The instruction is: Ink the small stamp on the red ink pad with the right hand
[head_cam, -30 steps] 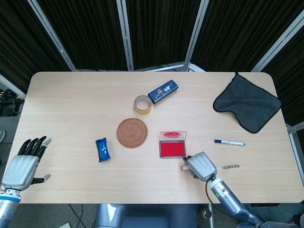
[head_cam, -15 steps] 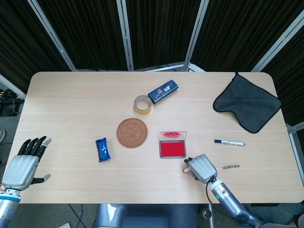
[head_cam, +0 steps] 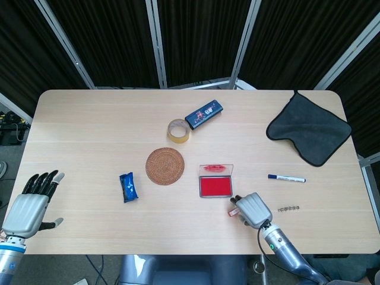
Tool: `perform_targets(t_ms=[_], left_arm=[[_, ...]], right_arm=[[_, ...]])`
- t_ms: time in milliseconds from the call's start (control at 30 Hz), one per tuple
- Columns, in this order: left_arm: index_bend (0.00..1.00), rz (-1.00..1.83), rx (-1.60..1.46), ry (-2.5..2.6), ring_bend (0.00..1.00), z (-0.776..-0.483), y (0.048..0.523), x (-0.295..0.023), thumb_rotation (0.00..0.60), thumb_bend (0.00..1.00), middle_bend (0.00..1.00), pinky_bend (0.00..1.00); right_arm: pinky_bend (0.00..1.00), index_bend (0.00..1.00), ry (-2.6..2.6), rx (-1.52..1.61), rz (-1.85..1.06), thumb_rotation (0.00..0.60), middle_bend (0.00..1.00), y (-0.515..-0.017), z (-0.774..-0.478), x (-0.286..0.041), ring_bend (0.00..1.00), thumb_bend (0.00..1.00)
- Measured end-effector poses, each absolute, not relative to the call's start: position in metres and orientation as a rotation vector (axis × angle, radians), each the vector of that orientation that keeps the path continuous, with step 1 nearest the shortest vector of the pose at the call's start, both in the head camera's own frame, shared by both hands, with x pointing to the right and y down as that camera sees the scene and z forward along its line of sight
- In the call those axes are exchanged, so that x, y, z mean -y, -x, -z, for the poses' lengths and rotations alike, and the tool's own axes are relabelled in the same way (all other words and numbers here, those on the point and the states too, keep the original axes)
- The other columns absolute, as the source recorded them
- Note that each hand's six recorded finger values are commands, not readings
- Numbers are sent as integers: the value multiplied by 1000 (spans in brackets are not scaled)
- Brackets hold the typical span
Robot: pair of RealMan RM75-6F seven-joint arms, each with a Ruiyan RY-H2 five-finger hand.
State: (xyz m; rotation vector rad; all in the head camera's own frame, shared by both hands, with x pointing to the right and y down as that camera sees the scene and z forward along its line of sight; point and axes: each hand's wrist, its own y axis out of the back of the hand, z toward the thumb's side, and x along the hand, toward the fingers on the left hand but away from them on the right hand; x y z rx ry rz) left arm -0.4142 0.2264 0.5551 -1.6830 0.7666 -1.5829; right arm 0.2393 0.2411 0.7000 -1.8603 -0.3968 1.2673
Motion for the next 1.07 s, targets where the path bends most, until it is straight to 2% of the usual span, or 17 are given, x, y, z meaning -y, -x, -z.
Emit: perform_targets(t_ms=[67,300,500,600,700,767,867,933,1067], left_arm=[[0,1583,-767,1683,0,-555,414,-227,600,0,0,0],[0,1582,-775,1686,0,-553,415,-226,600,0,0,0],[0,1569,-795,1691,0,-548,417,-226,600,0,0,0],[0,1556,-804,1701,0,-545,417,-226,600,0,0,0],[0,1532,-806,1719,0,-541,415,-226,600,0,0,0],[0,1512,-806,1728,0,-539,413,-227,600,0,0,0],[0,1469,-810,1741,0,-534,410,-226,600,0,0,0],[0,1434,-818,1740,0,-530,409,-224,600,0,0,0],[0,1384,-842,1721,0,-523,411,-222,600,0,0,0]], right_arm=[[1000,312,1858,399,-1266,600,397,-240,-698,-241,998,222],[1000,292,1851,441,-1246,600,374,-247,-680,-237,998,221],[998,291,1824,555,-1222,600,373,-274,-639,-230,997,221],[869,282,1792,645,-1203,600,347,-294,-615,-224,942,216],[606,225,1786,764,-1149,600,232,-308,-595,-220,749,107],[339,146,1776,851,-1113,600,107,-320,-583,-217,453,16],[75,58,1740,982,-1069,600,4,-346,-565,-217,91,0],[11,19,1706,1032,-1084,600,0,-367,-557,-222,7,0],[0,0,1647,1065,-1159,600,0,-389,-551,-231,0,0]])
